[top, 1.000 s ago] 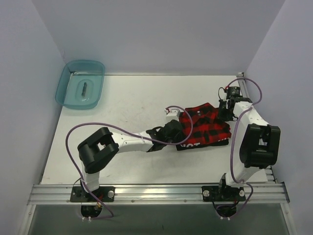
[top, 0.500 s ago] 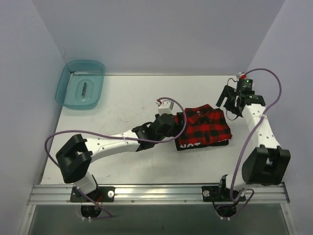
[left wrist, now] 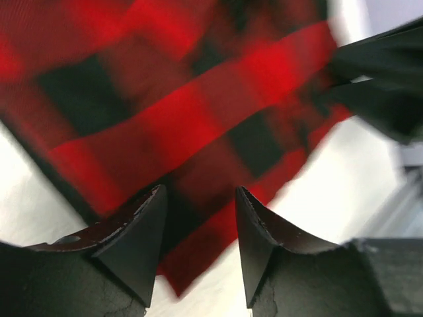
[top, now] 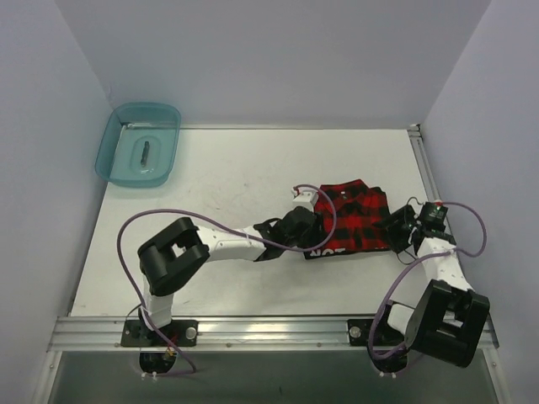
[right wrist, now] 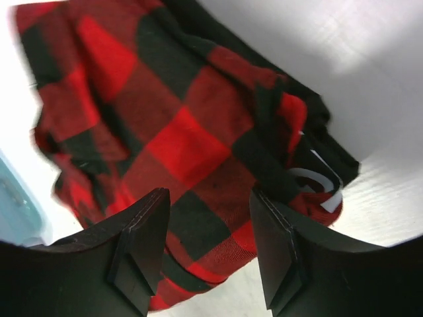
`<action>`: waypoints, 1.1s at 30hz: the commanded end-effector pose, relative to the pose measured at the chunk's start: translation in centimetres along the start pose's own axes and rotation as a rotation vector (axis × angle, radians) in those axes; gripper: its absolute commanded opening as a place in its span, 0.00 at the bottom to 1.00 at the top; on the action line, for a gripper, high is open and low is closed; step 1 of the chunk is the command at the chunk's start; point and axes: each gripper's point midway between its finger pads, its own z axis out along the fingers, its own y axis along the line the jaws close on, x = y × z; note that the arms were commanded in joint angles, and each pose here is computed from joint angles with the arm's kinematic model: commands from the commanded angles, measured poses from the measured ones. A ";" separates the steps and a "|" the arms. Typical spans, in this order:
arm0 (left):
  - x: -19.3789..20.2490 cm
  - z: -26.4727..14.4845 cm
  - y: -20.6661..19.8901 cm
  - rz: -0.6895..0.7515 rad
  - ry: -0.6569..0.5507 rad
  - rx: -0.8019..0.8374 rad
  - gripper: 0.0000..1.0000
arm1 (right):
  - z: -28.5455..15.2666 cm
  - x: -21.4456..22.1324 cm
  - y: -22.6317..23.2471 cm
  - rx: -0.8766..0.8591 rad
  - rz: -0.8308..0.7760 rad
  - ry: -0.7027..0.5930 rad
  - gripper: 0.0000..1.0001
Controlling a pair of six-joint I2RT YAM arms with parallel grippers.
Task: Fold and stack the long sleeve shirts
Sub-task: Neatly place the folded shirt to the corner
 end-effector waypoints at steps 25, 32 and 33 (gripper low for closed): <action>-15.2 -20.7 19.5 -0.074 -0.092 -0.378 0.97 | -2.8 8.5 -1.8 -0.097 0.336 0.001 1.00; -12.1 -24.4 28.0 -0.173 -0.127 -0.515 0.98 | 0.2 10.0 -2.7 -0.157 0.398 0.004 1.00; -11.7 -24.5 28.4 -0.186 -0.123 -0.517 0.97 | 0.5 9.9 -2.8 -0.161 0.391 -0.016 1.00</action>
